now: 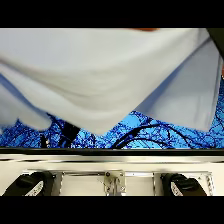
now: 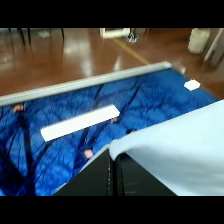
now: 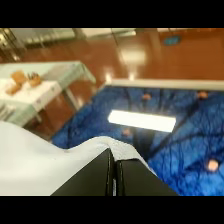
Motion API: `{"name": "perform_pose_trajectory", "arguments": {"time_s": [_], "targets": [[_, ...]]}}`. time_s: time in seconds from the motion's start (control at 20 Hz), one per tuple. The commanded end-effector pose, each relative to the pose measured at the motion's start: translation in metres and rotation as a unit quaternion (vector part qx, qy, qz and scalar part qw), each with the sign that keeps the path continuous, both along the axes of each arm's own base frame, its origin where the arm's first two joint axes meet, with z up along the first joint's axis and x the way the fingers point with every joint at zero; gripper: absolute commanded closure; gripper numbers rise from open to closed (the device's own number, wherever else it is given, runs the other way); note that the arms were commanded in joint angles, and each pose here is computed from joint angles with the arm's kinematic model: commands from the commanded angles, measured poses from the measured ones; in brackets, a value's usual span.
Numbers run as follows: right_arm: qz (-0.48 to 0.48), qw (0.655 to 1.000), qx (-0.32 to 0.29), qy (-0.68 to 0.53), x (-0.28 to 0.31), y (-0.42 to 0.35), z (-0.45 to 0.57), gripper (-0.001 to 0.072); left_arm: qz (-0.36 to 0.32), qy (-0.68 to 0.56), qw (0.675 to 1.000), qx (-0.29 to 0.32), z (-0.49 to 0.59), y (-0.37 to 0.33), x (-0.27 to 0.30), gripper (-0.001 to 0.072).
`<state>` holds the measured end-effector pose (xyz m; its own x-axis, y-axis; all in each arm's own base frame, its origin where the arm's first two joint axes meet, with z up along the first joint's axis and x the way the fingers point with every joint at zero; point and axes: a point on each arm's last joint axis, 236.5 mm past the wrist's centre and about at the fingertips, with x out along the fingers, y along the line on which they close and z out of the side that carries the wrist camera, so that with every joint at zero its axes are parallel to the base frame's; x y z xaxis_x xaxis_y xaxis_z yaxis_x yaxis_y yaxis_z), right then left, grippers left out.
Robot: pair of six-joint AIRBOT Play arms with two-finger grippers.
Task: Fold the shirts.
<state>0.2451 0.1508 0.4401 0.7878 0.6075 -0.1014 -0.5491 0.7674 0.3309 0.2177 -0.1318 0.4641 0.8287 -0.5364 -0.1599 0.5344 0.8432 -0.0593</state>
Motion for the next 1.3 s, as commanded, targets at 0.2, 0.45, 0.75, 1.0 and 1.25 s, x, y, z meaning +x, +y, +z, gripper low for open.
{"name": "perform_pose_trajectory", "arguments": {"time_s": [0.2, 0.45, 0.75, 1.0, 1.25], "targets": [[-0.032, 0.933, -0.156, 0.324, -0.037, -0.041, -0.154, 0.0650, 0.100, 0.106, 0.980, 0.138, -0.081, 0.055, 0.029, 0.0673], [-0.029, 0.894, -0.171, 0.412, 0.019, -0.038, -0.242, 0.0650, 0.130, 0.139, 0.966, 0.176, -0.125, 0.055, 0.118, 0.0674], [-0.092, 0.881, -0.160, 0.436, 0.148, -0.042, -0.354, 0.0649, 0.098, 0.289, 0.927, 0.219, -0.281, 0.023, 0.237, 0.0673], [-0.103, 0.856, -0.137, 0.487, 0.198, -0.033, -0.453, 0.0649, 0.065, 0.486, 0.865, 0.108, -0.427, -0.036, 0.257, 0.0672], [-0.097, 0.831, -0.133, 0.531, 0.196, -0.028, -0.500, 0.0649, 0.072, 0.595, 0.796, 0.083, -0.493, -0.040, 0.239, 0.0001]]}}
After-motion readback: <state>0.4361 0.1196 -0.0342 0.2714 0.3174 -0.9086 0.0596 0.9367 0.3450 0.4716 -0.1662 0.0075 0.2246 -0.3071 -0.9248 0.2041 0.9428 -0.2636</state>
